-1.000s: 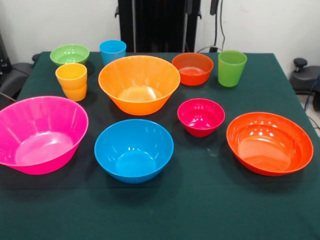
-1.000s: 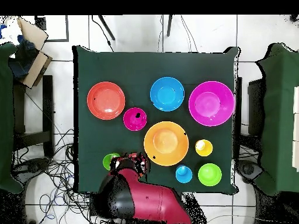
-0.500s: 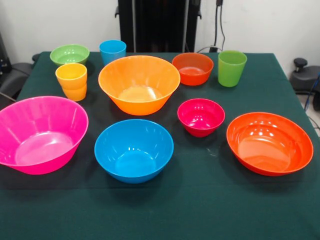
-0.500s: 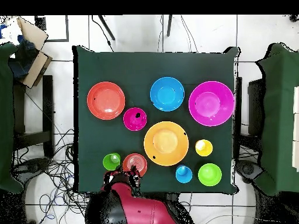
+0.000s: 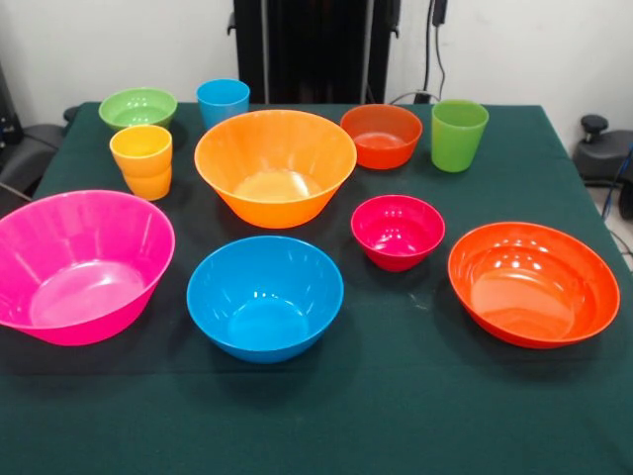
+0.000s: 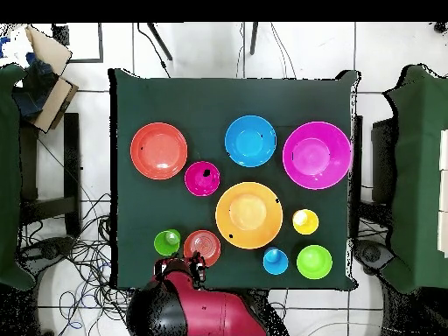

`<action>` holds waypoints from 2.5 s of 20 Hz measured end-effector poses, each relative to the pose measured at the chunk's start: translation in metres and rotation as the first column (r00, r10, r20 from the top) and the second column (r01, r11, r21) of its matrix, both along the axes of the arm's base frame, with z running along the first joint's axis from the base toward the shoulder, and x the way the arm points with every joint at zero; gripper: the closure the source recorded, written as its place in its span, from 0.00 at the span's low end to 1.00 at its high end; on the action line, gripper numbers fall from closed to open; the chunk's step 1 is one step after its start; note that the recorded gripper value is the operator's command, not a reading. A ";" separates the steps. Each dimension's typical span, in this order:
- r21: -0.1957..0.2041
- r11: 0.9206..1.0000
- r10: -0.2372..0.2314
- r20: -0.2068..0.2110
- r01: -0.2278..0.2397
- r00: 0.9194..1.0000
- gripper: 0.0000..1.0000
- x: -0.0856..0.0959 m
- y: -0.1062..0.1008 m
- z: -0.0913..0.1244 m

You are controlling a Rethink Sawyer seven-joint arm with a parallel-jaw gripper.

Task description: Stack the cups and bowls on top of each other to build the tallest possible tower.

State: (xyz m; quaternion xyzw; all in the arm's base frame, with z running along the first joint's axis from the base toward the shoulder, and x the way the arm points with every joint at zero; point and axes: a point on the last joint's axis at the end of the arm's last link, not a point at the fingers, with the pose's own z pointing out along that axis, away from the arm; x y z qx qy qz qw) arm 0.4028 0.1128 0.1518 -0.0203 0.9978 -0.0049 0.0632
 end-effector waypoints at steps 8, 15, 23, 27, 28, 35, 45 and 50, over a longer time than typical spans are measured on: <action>-0.002 1.000 0.029 -0.008 -0.029 1.000 0.00 0.035 0.009 -0.014; 0.001 0.999 0.032 -0.051 -0.032 0.998 0.00 0.076 0.010 -0.027; 0.002 1.000 0.022 -0.079 -0.022 0.997 0.00 0.122 0.005 -0.041; 0.004 1.000 0.017 -0.092 -0.017 0.996 0.00 0.147 0.002 -0.048; 0.004 1.000 0.016 -0.094 -0.016 0.995 0.00 0.154 0.002 -0.050; 0.009 1.000 0.006 -0.099 -0.005 0.995 0.00 0.182 0.000 -0.053; 0.010 1.000 0.001 -0.085 0.000 0.996 0.00 0.193 -0.001 -0.050; 0.014 1.000 -0.010 -0.088 0.011 0.996 0.00 0.191 -0.007 -0.049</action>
